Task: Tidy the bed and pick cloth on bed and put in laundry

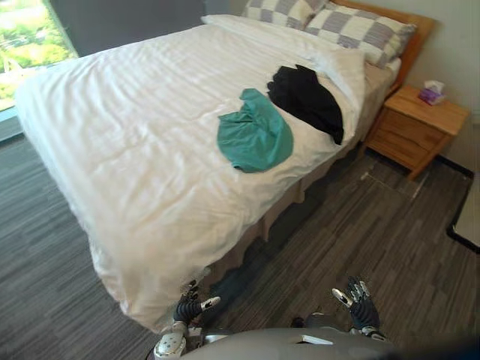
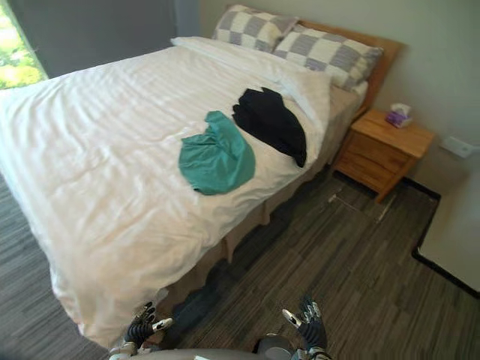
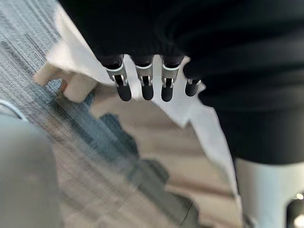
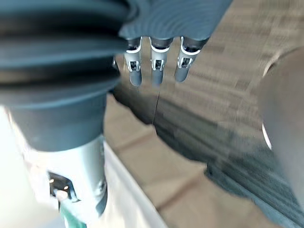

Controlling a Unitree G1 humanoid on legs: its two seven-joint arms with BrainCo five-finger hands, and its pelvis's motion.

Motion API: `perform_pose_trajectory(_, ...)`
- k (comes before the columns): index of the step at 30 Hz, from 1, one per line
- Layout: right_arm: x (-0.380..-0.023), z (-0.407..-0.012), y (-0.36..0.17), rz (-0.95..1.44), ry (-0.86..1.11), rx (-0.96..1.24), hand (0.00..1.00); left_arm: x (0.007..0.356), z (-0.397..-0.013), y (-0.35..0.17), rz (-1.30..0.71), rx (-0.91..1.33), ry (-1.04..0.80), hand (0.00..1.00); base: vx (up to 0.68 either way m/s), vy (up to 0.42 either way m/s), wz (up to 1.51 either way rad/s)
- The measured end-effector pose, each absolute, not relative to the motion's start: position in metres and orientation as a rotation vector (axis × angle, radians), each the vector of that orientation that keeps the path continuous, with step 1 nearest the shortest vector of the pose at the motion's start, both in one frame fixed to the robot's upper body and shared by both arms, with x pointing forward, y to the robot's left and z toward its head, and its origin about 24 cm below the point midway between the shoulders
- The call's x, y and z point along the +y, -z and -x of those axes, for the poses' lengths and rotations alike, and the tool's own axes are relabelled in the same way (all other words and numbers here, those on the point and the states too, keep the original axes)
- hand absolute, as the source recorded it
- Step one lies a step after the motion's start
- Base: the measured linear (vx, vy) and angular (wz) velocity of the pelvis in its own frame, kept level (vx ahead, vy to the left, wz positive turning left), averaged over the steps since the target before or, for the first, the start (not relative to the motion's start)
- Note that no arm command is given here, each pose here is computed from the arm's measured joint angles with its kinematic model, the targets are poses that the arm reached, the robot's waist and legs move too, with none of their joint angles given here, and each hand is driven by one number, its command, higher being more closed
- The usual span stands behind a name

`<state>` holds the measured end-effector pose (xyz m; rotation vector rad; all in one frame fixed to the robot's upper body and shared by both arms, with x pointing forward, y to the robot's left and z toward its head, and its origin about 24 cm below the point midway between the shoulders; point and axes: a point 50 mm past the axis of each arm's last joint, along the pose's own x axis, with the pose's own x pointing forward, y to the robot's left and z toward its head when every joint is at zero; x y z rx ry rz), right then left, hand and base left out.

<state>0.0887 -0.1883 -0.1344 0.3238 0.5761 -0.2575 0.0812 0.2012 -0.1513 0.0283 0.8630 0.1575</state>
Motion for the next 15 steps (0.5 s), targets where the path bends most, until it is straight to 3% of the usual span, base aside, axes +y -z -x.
perform_pose_trajectory(8,-0.183,-0.092,0.140,-0.252,0.164,0.636,0.00,0.214,-0.083,0.152,-0.109,0.904,-0.143,0.00,-0.02,-0.095,-1.08)
perform_pose_trajectory(15,-0.195,-0.093,0.138,-0.160,0.134,0.650,0.00,0.203,-0.104,0.153,-0.070,0.925,-0.107,0.00,-0.05,-0.027,-0.46)
